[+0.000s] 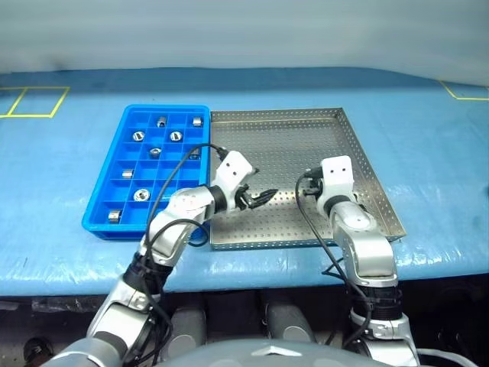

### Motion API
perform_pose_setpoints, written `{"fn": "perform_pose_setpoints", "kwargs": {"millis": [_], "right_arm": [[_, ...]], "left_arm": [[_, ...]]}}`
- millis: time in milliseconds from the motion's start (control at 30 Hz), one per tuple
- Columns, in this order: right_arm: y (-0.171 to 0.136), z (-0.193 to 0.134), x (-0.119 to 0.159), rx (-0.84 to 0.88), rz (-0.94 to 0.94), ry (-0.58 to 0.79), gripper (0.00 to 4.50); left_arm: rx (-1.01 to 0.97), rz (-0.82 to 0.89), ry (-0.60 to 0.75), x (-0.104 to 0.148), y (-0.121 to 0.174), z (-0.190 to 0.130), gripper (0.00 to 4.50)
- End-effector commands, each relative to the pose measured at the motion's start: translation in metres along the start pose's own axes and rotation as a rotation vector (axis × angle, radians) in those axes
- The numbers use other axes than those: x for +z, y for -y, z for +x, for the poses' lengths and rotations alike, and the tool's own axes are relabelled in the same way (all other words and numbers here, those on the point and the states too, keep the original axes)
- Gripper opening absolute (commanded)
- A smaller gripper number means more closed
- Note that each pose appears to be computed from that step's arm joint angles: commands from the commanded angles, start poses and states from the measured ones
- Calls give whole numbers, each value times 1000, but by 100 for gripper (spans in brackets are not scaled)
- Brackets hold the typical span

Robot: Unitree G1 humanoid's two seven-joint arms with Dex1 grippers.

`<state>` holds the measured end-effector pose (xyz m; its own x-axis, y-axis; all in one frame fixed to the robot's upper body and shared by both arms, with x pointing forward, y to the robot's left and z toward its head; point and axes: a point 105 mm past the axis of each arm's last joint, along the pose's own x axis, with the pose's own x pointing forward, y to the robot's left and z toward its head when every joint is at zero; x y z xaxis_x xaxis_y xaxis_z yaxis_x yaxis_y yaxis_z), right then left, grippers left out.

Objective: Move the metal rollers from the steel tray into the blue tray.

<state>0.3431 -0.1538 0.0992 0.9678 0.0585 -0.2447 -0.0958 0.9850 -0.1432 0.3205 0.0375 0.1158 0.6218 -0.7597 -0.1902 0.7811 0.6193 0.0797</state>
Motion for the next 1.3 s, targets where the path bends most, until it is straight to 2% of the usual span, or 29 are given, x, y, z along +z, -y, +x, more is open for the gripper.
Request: {"fn": "perform_pose_setpoints", "kwargs": {"millis": [33, 167, 333, 500, 633, 767, 867, 967, 1033, 1167, 1300], "right_arm": [[-36, -5, 57, 155, 2, 211, 85], [-96, -7, 92, 416, 42, 310, 85], [-151, -6, 113, 645, 61, 370, 85], [-184, 10, 109, 750, 44, 341, 85], [-196, 27, 98, 758, 19, 295, 85], [-200, 38, 87, 775, 30, 243, 85], [-197, 41, 85, 764, 12, 251, 190], [-188, 38, 100, 727, 42, 320, 287], [-178, 35, 109, 690, 31, 376, 287], [-139, 28, 117, 576, 41, 457, 287], [-92, 20, 95, 465, -28, 431, 287]], "left_arm": [[144, 2, 42, 11, -27, -33, 364], [299, 26, 7, 6, -46, -80, 364], [513, 43, -7, 8, -63, -123, 364], [612, 24, -15, 4, -63, -141, 364], [626, 5, -21, -1, -54, -144, 364], [625, -9, -27, -4, -52, -143, 364], [616, -15, -26, -4, -52, -140, 364], [596, -17, -23, -3, -52, -135, 364], [580, -18, -17, -1, -52, -130, 364], [529, -14, 13, 5, -50, -114, 364], [479, 10, 40, 9, -45, -94, 364]]}}
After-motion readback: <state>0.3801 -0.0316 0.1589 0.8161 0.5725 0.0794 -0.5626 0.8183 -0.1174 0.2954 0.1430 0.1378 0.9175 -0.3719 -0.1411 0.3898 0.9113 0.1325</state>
